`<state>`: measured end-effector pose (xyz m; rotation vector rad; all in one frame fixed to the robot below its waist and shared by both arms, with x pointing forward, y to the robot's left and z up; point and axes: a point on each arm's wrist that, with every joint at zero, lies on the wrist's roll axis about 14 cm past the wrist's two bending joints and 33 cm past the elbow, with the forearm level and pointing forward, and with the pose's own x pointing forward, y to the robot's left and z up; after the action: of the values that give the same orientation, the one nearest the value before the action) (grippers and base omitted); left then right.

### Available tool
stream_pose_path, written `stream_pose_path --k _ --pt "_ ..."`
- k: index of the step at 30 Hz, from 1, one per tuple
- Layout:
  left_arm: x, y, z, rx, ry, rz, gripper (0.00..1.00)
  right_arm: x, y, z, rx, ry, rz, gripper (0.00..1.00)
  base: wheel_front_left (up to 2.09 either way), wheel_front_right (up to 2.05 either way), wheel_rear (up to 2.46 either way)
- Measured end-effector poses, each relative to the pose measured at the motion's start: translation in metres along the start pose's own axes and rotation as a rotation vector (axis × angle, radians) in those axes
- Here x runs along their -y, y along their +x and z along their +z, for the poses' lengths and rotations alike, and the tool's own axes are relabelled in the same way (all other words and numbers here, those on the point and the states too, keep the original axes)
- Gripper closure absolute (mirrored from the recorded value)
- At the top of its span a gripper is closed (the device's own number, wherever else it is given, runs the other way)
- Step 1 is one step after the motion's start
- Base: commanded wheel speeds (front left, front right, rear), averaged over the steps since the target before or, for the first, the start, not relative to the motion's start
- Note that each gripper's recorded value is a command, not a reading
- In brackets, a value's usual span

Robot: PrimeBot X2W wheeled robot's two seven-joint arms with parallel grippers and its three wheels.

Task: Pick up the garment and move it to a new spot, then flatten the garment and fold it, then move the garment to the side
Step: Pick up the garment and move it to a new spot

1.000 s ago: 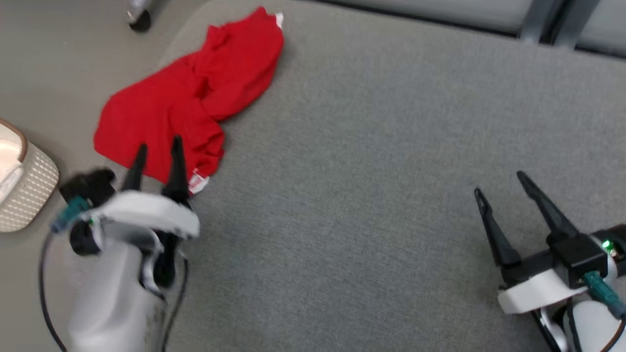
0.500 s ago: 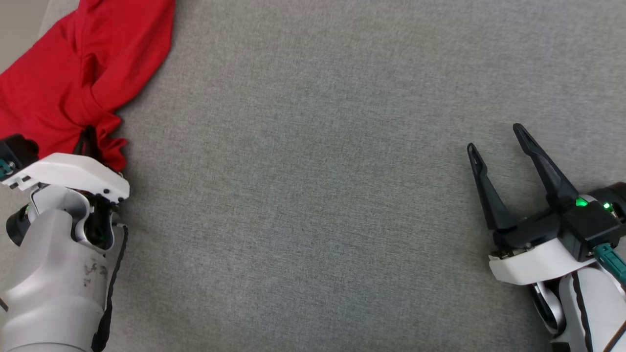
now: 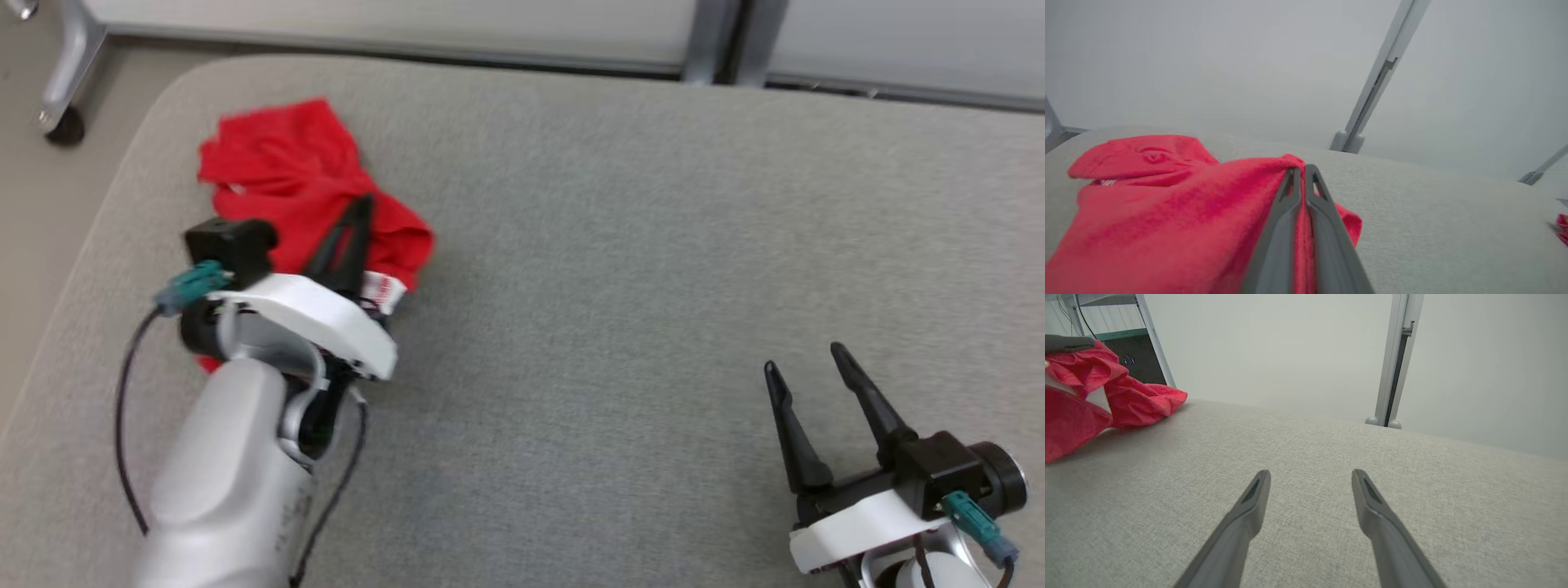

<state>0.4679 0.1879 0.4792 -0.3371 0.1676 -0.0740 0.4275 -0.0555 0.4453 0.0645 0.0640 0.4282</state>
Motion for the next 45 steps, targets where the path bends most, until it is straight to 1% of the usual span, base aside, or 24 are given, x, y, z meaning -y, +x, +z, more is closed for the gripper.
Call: stream_pose_path --k 3,5,7,12,14,15,17,19,21,23,25,26,27,28,29,32,34,39,42,45 --pt "0.069 -0.003 0.01 0.003 0.013 -0.185 1.0 0.009 -0.015 0.013 0.025 -0.007 -0.042 0.0 0.0 0.0 0.0" --pt "0.115 -0.009 0.004 -0.033 0.013 -0.303 1.0 0.019 -0.026 0.019 0.039 -0.015 -0.081 0.0 0.0 0.0 0.0" --pt "0.157 -0.017 -0.009 -0.09 0.021 -0.408 1.0 0.031 -0.037 0.025 0.051 -0.016 -0.129 0.0 0.0 0.0 0.0" --pt "0.243 -0.043 -0.047 -0.23 0.07 -0.659 1.0 0.061 -0.067 0.034 0.072 -0.005 -0.247 0.0 0.0 0.0 0.0" --pt "0.273 -0.057 -0.064 -0.284 0.082 -0.759 1.0 0.075 -0.081 0.035 0.073 -0.004 -0.3 0.0 0.0 0.0 0.0" --pt "0.273 -0.057 -0.064 -0.284 0.082 -0.759 1.0 0.075 -0.081 0.035 0.073 -0.004 -0.3 0.0 0.0 0.0 0.0" --pt "0.3 -0.071 -0.078 -0.329 0.086 -0.851 1.0 0.087 -0.094 0.035 0.071 -0.001 -0.352 0.0 0.0 0.0 0.0" --pt "0.318 -0.08 -0.093 -0.387 0.083 -0.908 1.0 0.097 -0.106 0.033 0.064 0.004 -0.396 0.0 0.0 0.0 0.0" --pt "0.325 -0.083 -0.115 -0.452 0.09 -0.922 1.0 0.106 -0.118 0.029 0.052 0.009 -0.44 0.0 0.0 0.0 0.0" --pt "0.322 -0.081 -0.141 -0.511 0.116 -0.913 1.0 0.112 -0.127 0.025 0.039 0.013 -0.471 0.0 0.0 0.0 0.0" --pt "0.32 -0.08 -0.159 -0.542 0.1 -0.91 0.91 0.117 -0.134 0.022 0.027 0.015 -0.497 0.0 0.0 0.0 0.0" --pt "0.318 -0.081 -0.168 -0.559 0.115 -0.913 0.85 0.119 -0.136 0.021 0.022 0.015 -0.507 0.0 0.0 0.0 0.0" --pt "0.316 -0.081 -0.175 -0.565 0.122 -0.913 0.65 0.121 -0.138 0.019 0.016 0.015 -0.515 0.0 0.0 0.0 0.0" --pt "0.315 -0.079 -0.178 -0.56 0.119 -0.911 0.17 0.123 -0.14 0.019 0.013 0.014 -0.524 0.0 0.0 0.0 0.0" --pt "0.315 -0.078 -0.177 -0.55 0.11 -0.907 0.0 0.125 -0.14 0.019 0.013 0.012 -0.53 0.0 0.0 0.0 0.0" --pt "0.318 -0.074 -0.166 -0.47 0.112 -0.916 0.0 0.126 -0.136 0.023 0.021 -0.008 -0.52 0.0 0.0 0.0 0.0" --pt "0.316 -0.068 -0.152 -0.395 0.104 -0.898 0.0 0.125 -0.132 0.029 0.036 -0.029 -0.509 0.0 0.0 0.0 0.0" --pt "0.296 -0.053 -0.117 -0.224 0.099 -0.786 0.0 0.125 -0.129 0.035 0.046 -0.078 -0.495 0.0 0.0 0.0 0.0" --pt "0.263 -0.046 -0.1 -0.15 0.118 -0.677 0.0 0.123 -0.127 0.041 0.061 -0.101 -0.484 0.0 0.0 0.0 0.0" --pt "0.217 -0.047 -0.087 -0.092 0.138 -0.532 0.0 0.118 -0.127 0.044 0.07 -0.109 -0.468 0.0 0.0 0.0 0.0"
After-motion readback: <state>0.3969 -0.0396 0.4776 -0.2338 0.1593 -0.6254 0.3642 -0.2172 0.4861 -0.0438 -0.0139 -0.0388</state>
